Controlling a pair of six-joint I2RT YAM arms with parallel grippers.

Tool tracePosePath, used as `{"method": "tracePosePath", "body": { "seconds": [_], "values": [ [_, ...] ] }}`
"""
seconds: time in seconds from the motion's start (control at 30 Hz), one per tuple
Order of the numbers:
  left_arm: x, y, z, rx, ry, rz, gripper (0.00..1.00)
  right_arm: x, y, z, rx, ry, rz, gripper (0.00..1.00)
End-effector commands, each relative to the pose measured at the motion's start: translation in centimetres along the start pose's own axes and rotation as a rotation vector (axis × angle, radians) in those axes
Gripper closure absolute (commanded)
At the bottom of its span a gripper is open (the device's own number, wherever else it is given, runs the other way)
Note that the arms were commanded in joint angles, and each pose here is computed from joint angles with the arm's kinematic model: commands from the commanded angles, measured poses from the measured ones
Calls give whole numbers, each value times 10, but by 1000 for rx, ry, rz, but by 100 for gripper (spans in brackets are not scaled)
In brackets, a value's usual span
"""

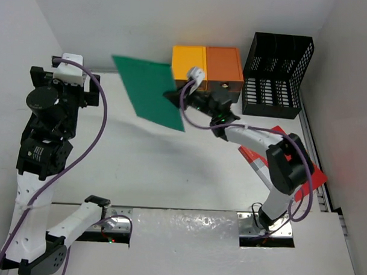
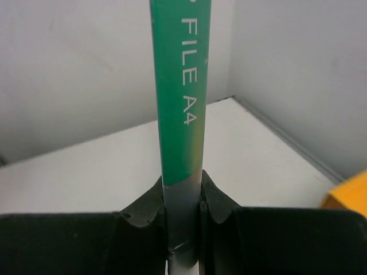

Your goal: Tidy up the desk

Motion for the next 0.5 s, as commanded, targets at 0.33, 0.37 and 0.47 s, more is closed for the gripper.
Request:
{"method": "tracePosePath", "body": {
  "seconds": [0.33, 0.37, 0.47],
  "values": [
    [41, -42, -37, -55, 80, -2, 0, -126, -26, 187, -110, -452, -282, 100],
    [44, -49, -45, -43, 102, -24, 0, -136, -32, 192, -123, -483, -373, 100],
    [51, -64, -62, -26, 135, -66, 0, -171, -47, 207, -190, -506, -659, 100]
  ]
}}
Point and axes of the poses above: each gripper's point midway between its finger pads, its own x axis out along the fingers, its own y axis along the line the jaws close on, z = x × y, the point moved 10 cm from there along -x, back along the fingers, and after that the axes turned 11 degrees about x, right-handed, at the moved point
